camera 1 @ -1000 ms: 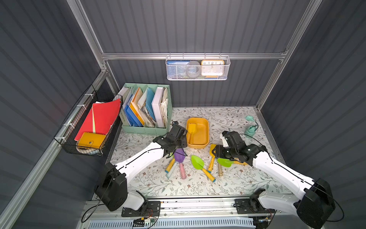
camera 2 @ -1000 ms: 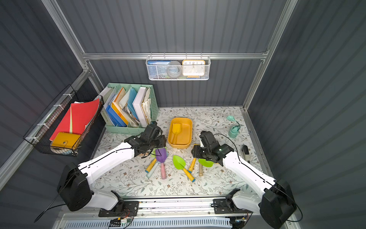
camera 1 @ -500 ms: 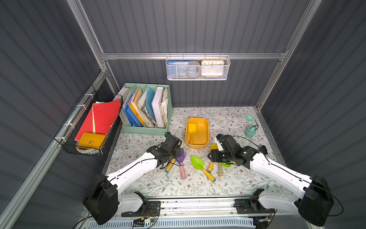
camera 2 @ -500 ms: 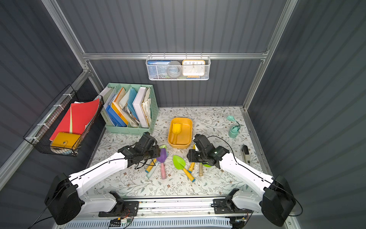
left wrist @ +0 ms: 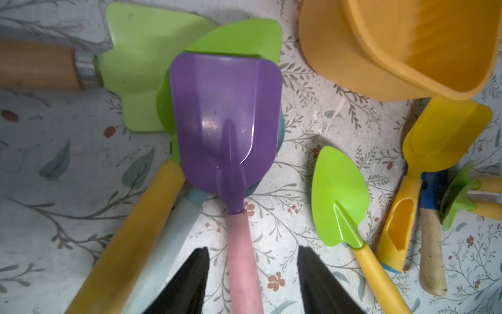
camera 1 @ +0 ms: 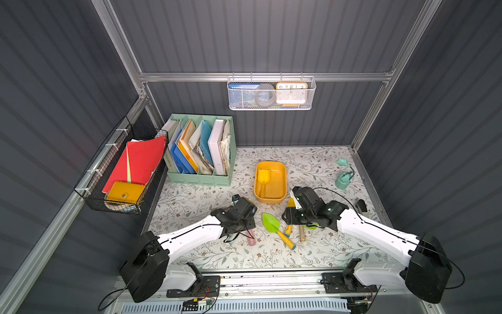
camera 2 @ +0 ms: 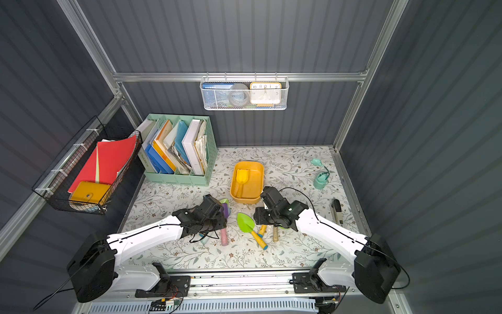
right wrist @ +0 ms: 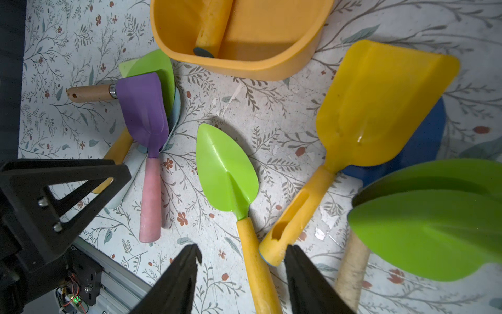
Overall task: Put the shovel into the storage box
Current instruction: Pick up the shovel from the center of the board.
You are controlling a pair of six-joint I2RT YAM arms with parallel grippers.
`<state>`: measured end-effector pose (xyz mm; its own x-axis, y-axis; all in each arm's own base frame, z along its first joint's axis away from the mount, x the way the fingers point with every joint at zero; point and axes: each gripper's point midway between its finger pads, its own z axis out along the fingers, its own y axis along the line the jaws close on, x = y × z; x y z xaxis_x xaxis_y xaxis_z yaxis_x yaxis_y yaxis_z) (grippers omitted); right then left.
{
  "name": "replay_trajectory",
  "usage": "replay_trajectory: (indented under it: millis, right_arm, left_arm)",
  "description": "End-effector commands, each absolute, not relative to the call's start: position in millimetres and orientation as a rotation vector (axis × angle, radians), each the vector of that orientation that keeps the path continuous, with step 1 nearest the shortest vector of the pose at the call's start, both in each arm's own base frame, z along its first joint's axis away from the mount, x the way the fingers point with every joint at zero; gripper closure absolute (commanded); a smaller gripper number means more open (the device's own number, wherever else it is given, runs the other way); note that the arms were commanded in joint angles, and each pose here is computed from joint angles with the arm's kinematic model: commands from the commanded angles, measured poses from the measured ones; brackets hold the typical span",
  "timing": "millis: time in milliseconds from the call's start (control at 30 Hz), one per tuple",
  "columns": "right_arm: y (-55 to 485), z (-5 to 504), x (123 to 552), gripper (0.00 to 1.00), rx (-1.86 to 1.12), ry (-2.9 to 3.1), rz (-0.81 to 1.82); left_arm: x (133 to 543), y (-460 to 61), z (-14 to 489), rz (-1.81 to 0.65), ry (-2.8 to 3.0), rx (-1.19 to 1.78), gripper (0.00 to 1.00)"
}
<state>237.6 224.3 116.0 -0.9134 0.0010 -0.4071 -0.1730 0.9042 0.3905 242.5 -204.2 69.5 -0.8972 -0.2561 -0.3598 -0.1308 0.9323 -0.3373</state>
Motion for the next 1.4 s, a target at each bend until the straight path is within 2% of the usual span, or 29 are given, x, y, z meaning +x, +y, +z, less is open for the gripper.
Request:
replay_trajectory:
  millis: [0, 300, 567, 700, 1067, 1367]
  right_arm:
    - [224.8, 111.8, 237.2, 0.43, -0.127, 2.673, 0.578]
    - [221.8, 104.2, 234.8, 0.43, -0.12, 2.687, 0.559]
    - [222.8, 98.6, 234.7, 0.44, -0.101, 2.681, 0.577]
    - [222.9, 97.8, 235.1, 0.44, -0.1, 2.677, 0.577]
    - [223.6, 101.9, 238.4, 0.44, -0.096, 2.662, 0.576]
    - [220.1, 109.0, 239.3, 0.44, -0.096, 2.648, 0.56]
  left_arm:
    - [238.1, -207.6, 60.8, -0.445, 2.702, -0.341, 0.44]
    - [219.9, -216.9, 25.3, -0.392, 2.804, -0.321, 0.53]
    - [218.6, -226.0, 13.1, -0.345, 2.831, -0.274, 0.62]
    - [217.4, -228.4, 6.6, -0.327, 2.849, -0.26, 0.71]
    - [221.6, -229.0, 28.1, -0.315, 2.801, -0.246, 0.83]
    - [231.1, -230.4, 57.5, -0.324, 2.745, -0.224, 0.83]
